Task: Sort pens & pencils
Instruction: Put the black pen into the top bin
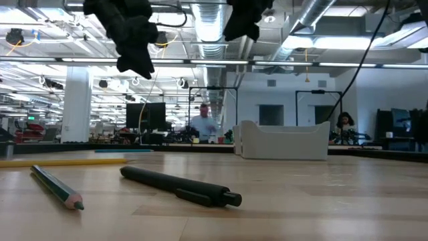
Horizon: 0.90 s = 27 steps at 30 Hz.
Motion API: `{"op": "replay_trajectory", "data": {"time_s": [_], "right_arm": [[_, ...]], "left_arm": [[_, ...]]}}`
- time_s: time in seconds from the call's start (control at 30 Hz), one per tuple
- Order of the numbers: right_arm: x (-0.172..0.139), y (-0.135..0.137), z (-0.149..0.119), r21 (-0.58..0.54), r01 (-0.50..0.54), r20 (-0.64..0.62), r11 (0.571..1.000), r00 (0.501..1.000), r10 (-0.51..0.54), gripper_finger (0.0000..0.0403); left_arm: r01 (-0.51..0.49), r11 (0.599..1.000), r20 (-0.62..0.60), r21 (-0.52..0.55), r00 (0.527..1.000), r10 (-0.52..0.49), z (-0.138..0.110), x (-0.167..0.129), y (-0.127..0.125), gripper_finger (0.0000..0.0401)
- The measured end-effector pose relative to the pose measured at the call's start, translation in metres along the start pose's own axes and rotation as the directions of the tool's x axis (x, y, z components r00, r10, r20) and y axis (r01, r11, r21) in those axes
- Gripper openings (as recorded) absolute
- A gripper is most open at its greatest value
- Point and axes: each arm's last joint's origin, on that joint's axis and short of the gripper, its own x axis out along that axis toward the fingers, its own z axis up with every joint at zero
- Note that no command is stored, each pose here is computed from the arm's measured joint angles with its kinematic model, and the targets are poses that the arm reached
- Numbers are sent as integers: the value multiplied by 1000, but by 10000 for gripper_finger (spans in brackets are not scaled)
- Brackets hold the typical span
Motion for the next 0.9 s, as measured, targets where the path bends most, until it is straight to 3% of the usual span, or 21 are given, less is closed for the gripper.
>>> {"op": "replay_trajectory", "data": {"time_s": [0.33, 0.57, 0.9], "right_arm": [[41, 27, -28, 48, -68, -101, 997, 992, 73, 139], [24, 43, -44, 23, -54, -35, 998, 998, 55, 141], [2, 44, -76, 73, -11, 61, 997, 998, 6, 140]], "left_arm": [[62, 992, 44, 107, 997, -67, -17, -8, -31, 146], [99, 981, 63, 166, 992, -110, -21, -1, -45, 146], [184, 936, 135, 301, 963, -233, -17, 3, -77, 146]]}}
